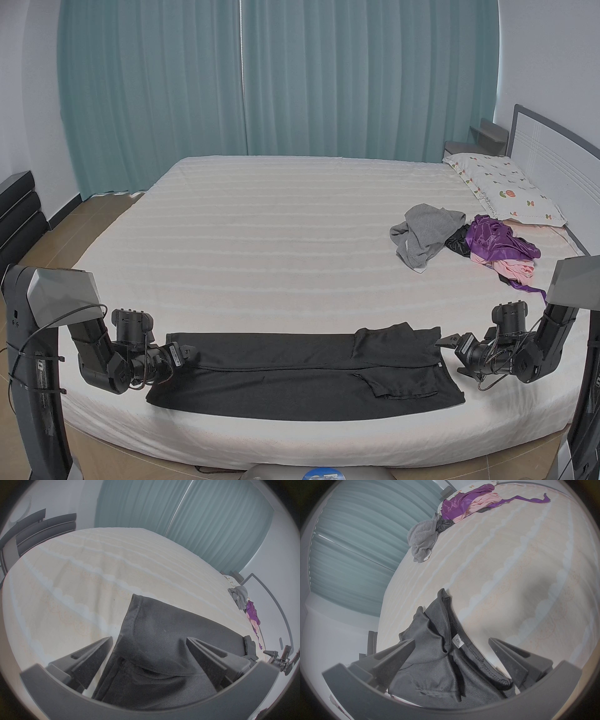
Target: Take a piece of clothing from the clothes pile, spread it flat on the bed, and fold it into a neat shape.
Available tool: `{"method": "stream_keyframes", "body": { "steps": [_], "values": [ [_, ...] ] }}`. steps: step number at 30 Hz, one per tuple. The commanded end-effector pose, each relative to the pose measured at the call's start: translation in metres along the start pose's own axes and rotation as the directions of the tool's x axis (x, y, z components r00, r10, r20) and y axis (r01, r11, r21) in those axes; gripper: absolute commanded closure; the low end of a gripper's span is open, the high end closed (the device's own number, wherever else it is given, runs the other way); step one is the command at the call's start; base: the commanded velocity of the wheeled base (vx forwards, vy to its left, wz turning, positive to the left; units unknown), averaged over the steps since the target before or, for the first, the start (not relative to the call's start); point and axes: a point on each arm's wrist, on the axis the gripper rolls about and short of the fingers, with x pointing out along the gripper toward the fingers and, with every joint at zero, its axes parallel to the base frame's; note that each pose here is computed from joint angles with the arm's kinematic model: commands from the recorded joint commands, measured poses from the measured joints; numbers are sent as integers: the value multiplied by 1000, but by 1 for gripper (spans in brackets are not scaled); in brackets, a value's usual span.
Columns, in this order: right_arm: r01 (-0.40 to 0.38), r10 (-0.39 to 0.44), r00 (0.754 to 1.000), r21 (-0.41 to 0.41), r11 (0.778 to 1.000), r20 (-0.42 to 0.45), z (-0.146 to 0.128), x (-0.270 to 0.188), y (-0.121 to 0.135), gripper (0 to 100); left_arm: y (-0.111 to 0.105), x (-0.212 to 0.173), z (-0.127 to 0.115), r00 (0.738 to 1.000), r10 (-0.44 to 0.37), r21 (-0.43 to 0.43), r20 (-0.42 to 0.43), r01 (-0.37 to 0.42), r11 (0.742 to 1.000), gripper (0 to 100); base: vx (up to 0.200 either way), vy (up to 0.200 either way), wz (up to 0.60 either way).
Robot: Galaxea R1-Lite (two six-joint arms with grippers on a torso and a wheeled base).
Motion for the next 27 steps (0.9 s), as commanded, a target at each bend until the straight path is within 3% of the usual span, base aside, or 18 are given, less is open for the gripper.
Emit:
{"method": "stream_keyframes", "body": {
  "steps": [1,10,11,27],
  "values": [
    [2,-2,1000,-2,1000,-5,-2,1,0,0,2,2,-4,1000,11,4,-16,-11,1000,0,0,0,0],
    [3,-3,1000,-4,1000,-4,-2,1,0,0,2,1,-9,999,13,26,-30,-12,1000,0,0,0,0],
    [3,-3,1000,-7,1000,-4,-2,1,0,0,1,0,-9,999,12,25,-31,-11,1000,100,0,0,0],
    [3,-3,1000,-8,1000,-4,-2,1,0,0,-2,-14,-1,1000,1,12,12,-1,1000,100,0,0,0]
  ]
}}
